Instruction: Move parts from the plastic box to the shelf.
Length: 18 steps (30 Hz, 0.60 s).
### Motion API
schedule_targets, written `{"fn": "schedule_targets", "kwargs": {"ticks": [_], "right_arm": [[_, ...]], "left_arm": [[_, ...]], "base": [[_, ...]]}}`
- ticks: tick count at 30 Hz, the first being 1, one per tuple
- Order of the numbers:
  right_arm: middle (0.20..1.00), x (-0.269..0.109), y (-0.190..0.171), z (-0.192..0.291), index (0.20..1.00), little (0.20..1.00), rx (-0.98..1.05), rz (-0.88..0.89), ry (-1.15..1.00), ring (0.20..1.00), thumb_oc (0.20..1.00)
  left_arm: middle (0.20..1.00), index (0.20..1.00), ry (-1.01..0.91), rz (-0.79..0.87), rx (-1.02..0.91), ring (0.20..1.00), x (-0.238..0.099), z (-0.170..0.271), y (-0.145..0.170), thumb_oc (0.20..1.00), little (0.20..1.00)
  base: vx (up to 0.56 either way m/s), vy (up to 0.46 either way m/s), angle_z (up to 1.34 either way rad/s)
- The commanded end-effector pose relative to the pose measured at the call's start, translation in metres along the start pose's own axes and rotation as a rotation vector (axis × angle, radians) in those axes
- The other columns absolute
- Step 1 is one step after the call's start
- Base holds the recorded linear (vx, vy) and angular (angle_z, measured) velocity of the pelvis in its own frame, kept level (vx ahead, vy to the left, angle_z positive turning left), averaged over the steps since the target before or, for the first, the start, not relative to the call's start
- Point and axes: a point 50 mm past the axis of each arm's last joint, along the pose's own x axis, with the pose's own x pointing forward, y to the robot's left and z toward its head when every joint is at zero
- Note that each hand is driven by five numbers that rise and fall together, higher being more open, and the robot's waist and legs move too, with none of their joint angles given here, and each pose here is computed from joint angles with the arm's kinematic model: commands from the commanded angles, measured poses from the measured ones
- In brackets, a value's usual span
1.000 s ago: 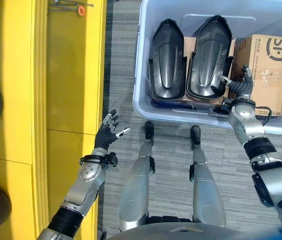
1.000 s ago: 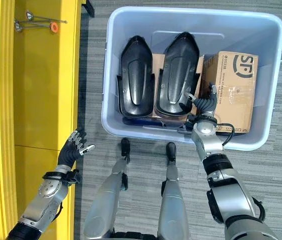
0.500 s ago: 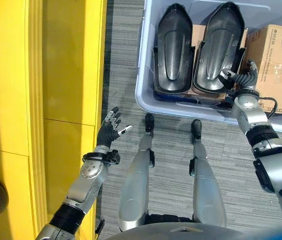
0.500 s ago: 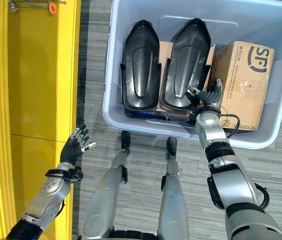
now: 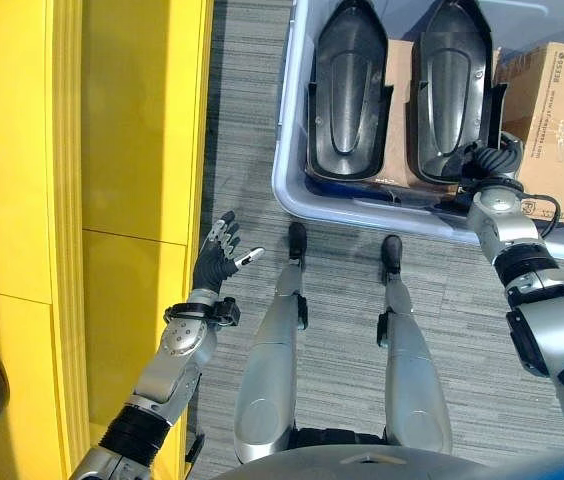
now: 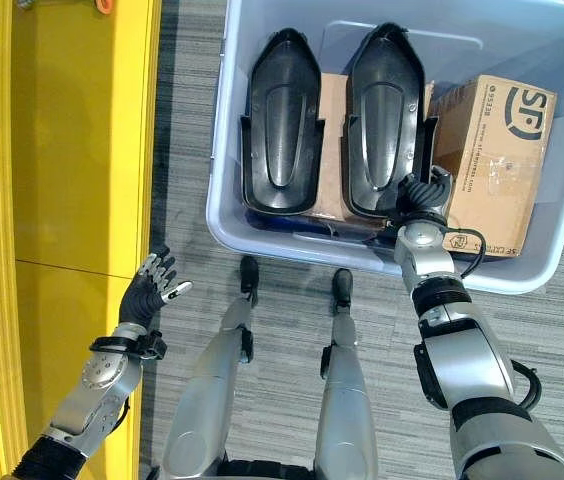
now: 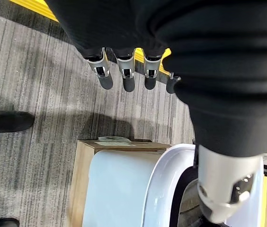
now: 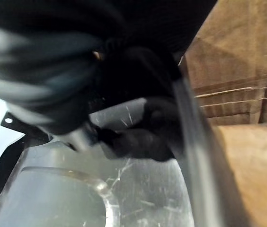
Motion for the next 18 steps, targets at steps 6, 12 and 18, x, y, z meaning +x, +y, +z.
{"fn": "schedule_targets", "kwargs": {"ticks": [6, 12, 18], "right_arm": [[0.200, 0.003, -0.011, -0.002, 0.200, 0.200, -0.030, -0.020, -0.007, 0.200, 0.200], [0.200, -0.002, -0.013, -0.012, 0.200, 0.200, 0.053, -0.032, 0.015, 0.200, 0.200], [0.200, -0.025, -0.022, -0.035, 0.200, 0.200, 0.132, -0.013, -0.017, 0.200, 0.200]], "left_arm": [[1.000, 1.000, -0.071, -0.033, 0.011, 1.000, -0.004, 0.014, -0.001, 1.000, 1.000], [1.000, 1.000, -0.063, -0.027, 0.008, 1.000, -0.004, 0.013, 0.000, 1.000, 1.000], [1.000, 1.000, -0.043, -0.001, 0.005, 1.000, -0.007, 0.009, 0.006, 1.000, 1.000]], "base": [[0.00, 0.000, 0.00], [0.00, 0.000, 0.06], [0.00, -0.010, 0.02]]}}
